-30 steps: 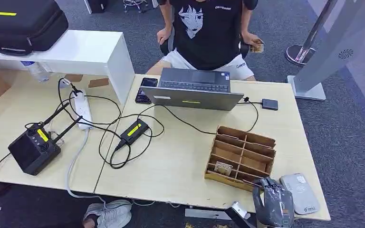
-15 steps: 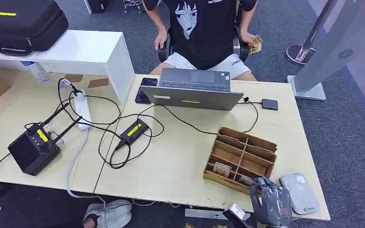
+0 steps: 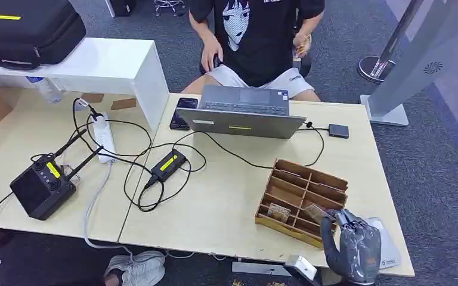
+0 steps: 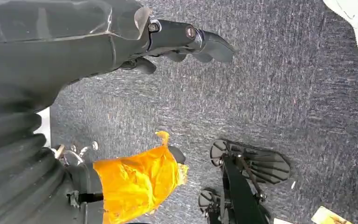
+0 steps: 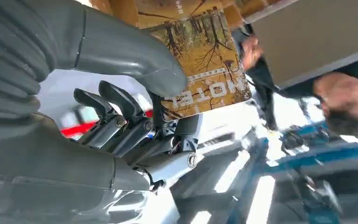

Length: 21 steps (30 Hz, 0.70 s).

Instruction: Pass the card to the sensor for recognition and then transmit it.

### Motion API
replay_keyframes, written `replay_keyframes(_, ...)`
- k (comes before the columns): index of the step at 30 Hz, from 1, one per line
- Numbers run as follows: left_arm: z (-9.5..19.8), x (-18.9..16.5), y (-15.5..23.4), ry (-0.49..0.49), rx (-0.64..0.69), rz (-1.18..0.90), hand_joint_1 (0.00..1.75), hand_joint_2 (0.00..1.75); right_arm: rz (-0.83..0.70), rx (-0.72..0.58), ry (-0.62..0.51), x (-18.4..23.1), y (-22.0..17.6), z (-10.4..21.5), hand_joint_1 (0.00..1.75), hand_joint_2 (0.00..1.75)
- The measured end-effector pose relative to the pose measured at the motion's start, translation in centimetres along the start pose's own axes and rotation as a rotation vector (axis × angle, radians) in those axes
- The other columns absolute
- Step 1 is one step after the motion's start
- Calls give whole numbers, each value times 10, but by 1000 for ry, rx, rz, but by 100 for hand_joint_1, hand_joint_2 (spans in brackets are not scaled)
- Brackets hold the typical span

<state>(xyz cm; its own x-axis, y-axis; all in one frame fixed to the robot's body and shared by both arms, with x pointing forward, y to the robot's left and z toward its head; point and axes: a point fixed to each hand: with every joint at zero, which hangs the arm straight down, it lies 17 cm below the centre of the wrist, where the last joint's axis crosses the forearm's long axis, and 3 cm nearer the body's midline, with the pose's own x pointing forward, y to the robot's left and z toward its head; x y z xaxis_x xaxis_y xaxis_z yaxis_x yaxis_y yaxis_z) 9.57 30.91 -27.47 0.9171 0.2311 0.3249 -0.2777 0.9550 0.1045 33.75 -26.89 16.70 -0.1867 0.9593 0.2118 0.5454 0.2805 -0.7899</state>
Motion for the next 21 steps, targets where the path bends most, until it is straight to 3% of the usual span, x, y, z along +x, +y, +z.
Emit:
replay_keyframes(5, 0, -1, 0, 3, -1, -4, 0, 175, -51, -120, 16, 8, -35, -21, 171, 175)
replay_keyframes(7, 0, 0, -1, 2, -5, -10, 0, 175, -101, -143, 65, 7, -38, -34, 175, 175)
replay_keyframes(10, 0, 2, -3, -2, -15, -26, 0, 175, -161, -169, 53, 14, -39, -62, 171, 175)
replay_keyframes(21, 0, 7, -9, -16, -59, -109, 0, 175, -308, -15, -143, 74, 12, -177, 173, 175)
